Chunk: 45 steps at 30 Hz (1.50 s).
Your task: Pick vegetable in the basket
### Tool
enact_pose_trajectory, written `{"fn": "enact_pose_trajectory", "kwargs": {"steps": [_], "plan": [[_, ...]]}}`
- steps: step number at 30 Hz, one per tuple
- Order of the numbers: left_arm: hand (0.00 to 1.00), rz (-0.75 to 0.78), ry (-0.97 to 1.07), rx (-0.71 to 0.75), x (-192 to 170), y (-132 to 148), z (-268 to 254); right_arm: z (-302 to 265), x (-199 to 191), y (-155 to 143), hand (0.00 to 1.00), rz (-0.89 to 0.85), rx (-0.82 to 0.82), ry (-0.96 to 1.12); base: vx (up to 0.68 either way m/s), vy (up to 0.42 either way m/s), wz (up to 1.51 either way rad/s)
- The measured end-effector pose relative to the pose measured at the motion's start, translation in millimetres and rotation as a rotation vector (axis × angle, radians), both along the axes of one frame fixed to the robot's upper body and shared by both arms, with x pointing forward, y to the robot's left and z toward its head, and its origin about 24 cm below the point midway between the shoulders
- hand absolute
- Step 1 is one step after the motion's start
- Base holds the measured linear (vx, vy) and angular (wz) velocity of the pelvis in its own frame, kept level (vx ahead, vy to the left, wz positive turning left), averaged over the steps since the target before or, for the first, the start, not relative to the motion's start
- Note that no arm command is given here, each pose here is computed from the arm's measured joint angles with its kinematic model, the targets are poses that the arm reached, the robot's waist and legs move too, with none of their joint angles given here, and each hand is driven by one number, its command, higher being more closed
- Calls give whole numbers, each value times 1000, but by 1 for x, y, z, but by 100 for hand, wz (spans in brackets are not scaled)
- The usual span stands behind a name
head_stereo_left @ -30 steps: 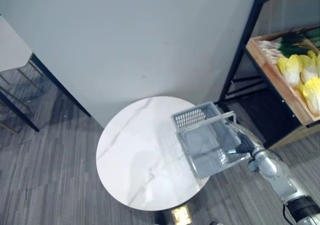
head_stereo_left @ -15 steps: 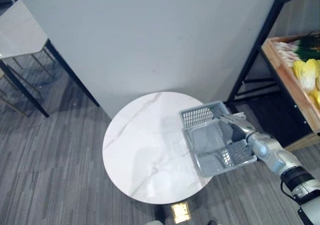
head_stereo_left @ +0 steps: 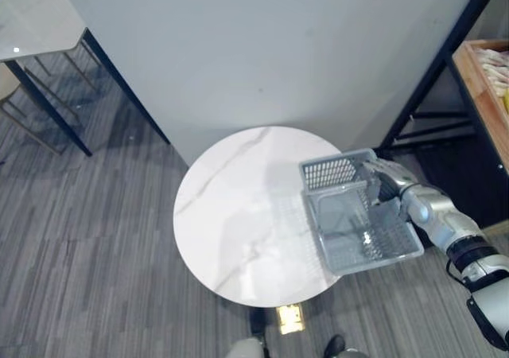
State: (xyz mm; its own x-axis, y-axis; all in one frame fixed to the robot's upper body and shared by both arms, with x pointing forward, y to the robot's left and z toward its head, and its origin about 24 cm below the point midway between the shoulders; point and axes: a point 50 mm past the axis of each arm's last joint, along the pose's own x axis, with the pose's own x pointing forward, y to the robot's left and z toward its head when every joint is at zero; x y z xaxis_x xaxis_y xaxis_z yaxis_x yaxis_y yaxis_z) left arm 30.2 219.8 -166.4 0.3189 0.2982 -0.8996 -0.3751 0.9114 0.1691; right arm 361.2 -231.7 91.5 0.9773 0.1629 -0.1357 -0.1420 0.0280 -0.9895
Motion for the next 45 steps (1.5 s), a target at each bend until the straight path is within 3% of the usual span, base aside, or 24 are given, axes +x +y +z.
{"fn": "enact_pose_trajectory", "kwargs": {"steps": [25, 26, 45], "plan": [[0, -20, -14, 2, 4, -7, 0, 8, 7, -20, 0, -102, -6, -19, 2, 4, 3], [0, -22, -13, 1, 4, -8, 0, 6, 6, -22, 100, -110, -17, -11, 0, 0, 0], [0, -49, -8, -12, 4, -15, -2, 3, 8, -37, 100, -219, 21, -30, 0, 1, 1]]}}
